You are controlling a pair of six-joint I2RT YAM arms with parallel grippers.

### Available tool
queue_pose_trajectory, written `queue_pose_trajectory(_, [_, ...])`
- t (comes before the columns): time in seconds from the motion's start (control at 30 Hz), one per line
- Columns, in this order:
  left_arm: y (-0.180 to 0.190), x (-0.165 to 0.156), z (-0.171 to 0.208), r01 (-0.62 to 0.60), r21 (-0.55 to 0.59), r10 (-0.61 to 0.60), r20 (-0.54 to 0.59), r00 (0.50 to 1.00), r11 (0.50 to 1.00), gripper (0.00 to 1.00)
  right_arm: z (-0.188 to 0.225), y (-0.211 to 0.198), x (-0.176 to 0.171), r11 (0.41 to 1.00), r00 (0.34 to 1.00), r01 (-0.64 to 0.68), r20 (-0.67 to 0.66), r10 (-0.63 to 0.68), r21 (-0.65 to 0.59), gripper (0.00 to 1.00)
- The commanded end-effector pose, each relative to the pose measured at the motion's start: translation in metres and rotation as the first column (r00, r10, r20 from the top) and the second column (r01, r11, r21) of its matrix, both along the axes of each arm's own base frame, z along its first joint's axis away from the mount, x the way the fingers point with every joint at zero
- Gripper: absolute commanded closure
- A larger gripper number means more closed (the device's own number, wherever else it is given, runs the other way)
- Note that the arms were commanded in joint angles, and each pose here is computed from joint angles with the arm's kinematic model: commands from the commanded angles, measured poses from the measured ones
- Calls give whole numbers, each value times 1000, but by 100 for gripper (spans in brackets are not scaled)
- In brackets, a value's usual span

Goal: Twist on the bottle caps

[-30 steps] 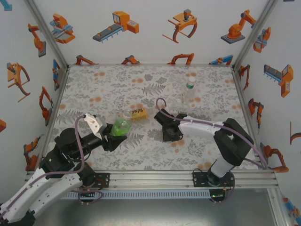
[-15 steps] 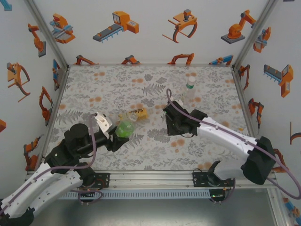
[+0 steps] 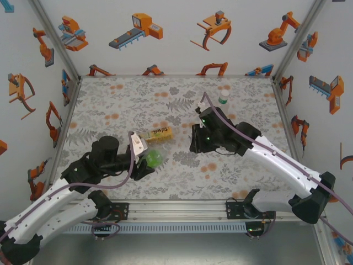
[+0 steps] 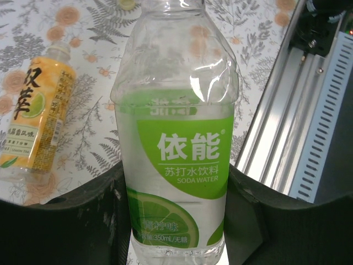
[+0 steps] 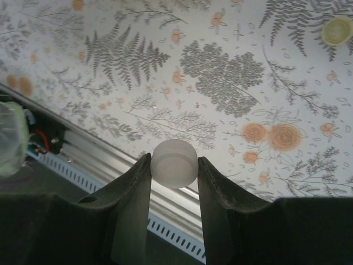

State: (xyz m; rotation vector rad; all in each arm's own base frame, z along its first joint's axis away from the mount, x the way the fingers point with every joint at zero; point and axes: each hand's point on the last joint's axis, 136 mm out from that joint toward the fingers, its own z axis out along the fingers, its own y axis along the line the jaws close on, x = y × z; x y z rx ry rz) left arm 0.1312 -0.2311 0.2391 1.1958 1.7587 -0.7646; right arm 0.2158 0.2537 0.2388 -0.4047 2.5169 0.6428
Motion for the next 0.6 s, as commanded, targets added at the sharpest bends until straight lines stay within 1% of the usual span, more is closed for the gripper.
queue_pose_trajectory(0.0, [-5, -10, 11, 88, 1, -88, 21, 996, 996, 100, 25, 8, -13, 994, 999, -38, -31, 41, 102, 74])
queue_pose_trajectory(0.27, [-13, -23, 23, 187, -45, -185, 39, 982, 981, 100, 65, 20, -29, 956, 996, -61, -51, 79, 287, 74])
queue_pose_trajectory(0.4, [-16, -27, 34, 219, -72, -216, 50, 975, 973, 100, 88, 21, -38, 925, 995, -76, -31, 94, 372, 74])
queue_pose_trajectory(0.57, [-22, -32, 49, 259, -110, -253, 67, 965, 960, 100, 112, 28, -48, 875, 988, -135, -4, 155, 464, 75])
